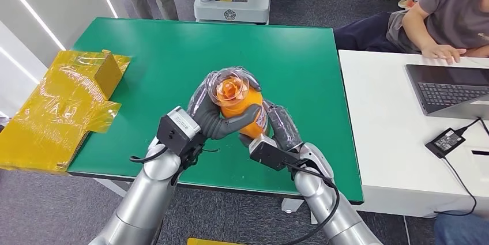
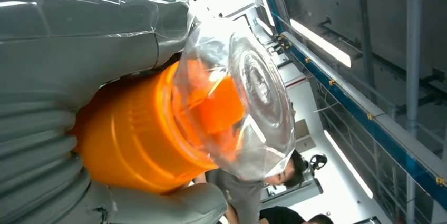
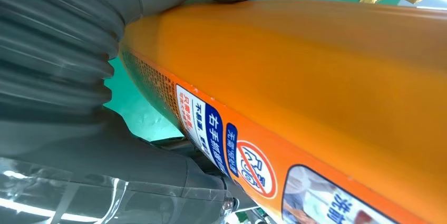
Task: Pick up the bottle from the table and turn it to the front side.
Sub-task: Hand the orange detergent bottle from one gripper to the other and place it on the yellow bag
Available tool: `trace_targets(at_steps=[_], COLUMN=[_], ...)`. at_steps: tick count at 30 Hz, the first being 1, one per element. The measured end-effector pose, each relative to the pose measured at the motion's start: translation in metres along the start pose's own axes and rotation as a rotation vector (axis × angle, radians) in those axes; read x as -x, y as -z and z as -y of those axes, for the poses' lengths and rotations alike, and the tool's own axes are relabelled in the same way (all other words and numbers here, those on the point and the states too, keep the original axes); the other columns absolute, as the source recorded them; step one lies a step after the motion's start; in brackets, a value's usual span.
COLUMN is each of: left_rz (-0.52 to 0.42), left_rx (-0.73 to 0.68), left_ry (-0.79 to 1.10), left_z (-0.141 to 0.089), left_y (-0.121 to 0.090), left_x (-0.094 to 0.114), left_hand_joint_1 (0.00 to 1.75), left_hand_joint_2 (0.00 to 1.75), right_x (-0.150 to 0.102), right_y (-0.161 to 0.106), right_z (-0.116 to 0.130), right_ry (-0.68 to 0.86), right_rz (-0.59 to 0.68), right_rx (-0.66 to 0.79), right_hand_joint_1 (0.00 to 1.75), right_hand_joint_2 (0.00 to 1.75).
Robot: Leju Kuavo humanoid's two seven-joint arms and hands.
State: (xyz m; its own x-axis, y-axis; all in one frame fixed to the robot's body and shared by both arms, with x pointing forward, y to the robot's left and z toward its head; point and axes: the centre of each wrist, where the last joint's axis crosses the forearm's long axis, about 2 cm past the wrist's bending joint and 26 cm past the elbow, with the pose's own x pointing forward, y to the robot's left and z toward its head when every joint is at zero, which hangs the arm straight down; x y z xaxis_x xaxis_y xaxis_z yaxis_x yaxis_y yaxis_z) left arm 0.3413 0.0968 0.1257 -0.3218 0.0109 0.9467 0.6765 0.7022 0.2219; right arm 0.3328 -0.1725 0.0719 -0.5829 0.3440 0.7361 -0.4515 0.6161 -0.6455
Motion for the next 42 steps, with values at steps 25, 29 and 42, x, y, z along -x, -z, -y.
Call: trace_targets(at_steps=[25, 29, 42], left_rz=[-0.008, -0.008, -0.077], left_rx=[-0.016, -0.035, -0.115], left_ry=[0.001, 0.000, -0.010], left_z=[0.002, 0.001, 0.003], left_y=[0.001, 0.001, -0.026], left_x=[0.003, 0.003, 0.022], left_hand_joint_1=[1.75, 1.75, 1.75], left_hand_joint_2=[1.75, 1.75, 1.75], right_x=[-0.013, -0.026, -0.097], right_y=[0.000, -0.001, 0.009], right_z=[-0.006, -0.009, 0.003], right_ry=[-0.090, -0.032, 0.180], right_rz=[-0.009, 0.045, 0.322], right_rx=[0.191, 0.293, 0.660], right_hand_joint_1=[0.00, 0.00, 0.00], right_hand_joint_2=[1.75, 1.75, 1.75])
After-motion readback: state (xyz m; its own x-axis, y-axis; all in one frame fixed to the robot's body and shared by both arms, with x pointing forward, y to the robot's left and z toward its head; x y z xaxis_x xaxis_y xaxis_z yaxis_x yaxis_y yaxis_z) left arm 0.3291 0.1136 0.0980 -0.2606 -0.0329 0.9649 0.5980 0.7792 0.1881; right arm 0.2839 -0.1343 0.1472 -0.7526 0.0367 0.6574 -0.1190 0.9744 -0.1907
